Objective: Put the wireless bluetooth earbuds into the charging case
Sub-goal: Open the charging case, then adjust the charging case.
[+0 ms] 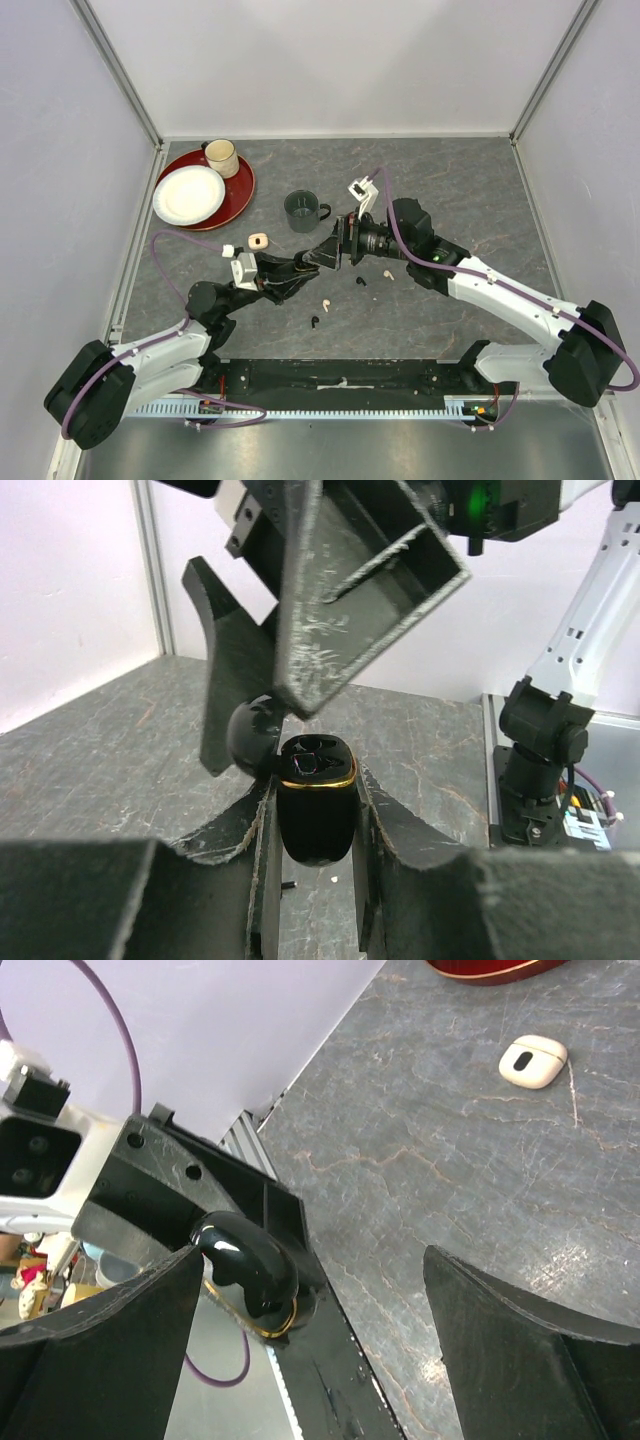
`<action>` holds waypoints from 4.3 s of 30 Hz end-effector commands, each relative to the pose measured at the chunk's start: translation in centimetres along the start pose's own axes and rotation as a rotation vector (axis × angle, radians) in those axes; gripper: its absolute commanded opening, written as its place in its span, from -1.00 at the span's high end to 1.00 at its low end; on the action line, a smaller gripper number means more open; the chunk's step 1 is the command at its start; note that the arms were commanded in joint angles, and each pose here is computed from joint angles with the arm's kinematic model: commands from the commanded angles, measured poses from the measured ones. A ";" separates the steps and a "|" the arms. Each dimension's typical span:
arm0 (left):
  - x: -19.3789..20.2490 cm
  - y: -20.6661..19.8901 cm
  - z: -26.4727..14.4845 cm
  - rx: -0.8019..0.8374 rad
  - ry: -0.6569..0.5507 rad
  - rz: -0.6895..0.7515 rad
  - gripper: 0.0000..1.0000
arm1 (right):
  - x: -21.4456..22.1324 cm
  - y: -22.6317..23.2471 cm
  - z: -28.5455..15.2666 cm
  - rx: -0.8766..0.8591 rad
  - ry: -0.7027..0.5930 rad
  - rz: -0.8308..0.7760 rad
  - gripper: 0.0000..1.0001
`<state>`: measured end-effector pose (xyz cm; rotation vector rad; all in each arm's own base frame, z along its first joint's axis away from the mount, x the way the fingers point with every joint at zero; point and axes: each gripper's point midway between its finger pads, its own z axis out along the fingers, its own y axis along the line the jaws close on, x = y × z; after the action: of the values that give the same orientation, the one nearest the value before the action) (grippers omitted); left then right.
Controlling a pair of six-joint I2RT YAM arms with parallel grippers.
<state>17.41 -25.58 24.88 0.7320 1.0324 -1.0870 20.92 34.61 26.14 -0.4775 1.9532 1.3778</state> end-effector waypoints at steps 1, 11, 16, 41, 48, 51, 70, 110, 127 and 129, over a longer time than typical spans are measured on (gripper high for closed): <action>-9.1 -3.5 -0.2 0.141 -0.341 0.241 0.95 | -2.0 0.0 0.6 0.011 -0.066 0.006 -0.95; -8.4 -2.2 -0.4 0.065 -0.330 0.260 0.95 | -3.9 3.2 -0.6 -0.098 -0.096 0.083 -0.95; -8.8 -1.5 -0.5 0.022 -0.339 0.288 0.95 | -4.2 3.9 -1.5 -0.116 -0.110 0.141 -0.96; -10.0 -1.0 -0.2 -0.006 -0.369 0.308 0.95 | -0.4 3.1 0.1 -0.261 0.004 0.407 -0.16; -9.8 -0.8 -0.1 -0.012 -0.363 0.304 0.96 | -0.2 3.3 0.1 -0.281 0.018 0.415 -0.18; -9.8 -0.7 -0.1 -0.015 -0.362 0.303 0.95 | -0.1 3.4 0.1 -0.288 0.029 0.418 -0.18; -9.3 -0.5 0.3 -0.011 -0.346 0.288 0.95 | 0.8 3.5 0.6 -0.338 0.078 0.471 0.30; -8.3 0.5 -0.9 -0.093 -0.327 0.279 0.96 | -0.9 -2.4 -2.6 0.105 -0.067 0.114 -0.80; -8.3 -0.5 -2.6 -0.094 -0.304 0.323 0.95 | 1.4 -15.5 -8.0 0.588 0.106 -0.104 -0.54; -8.3 -0.5 -2.7 -0.096 -0.306 0.322 0.95 | 1.9 -15.7 -7.5 0.571 0.143 -0.112 -0.47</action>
<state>16.13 -21.38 29.97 0.6124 0.7817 -0.8832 26.52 21.44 14.73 -0.2506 2.3169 0.7006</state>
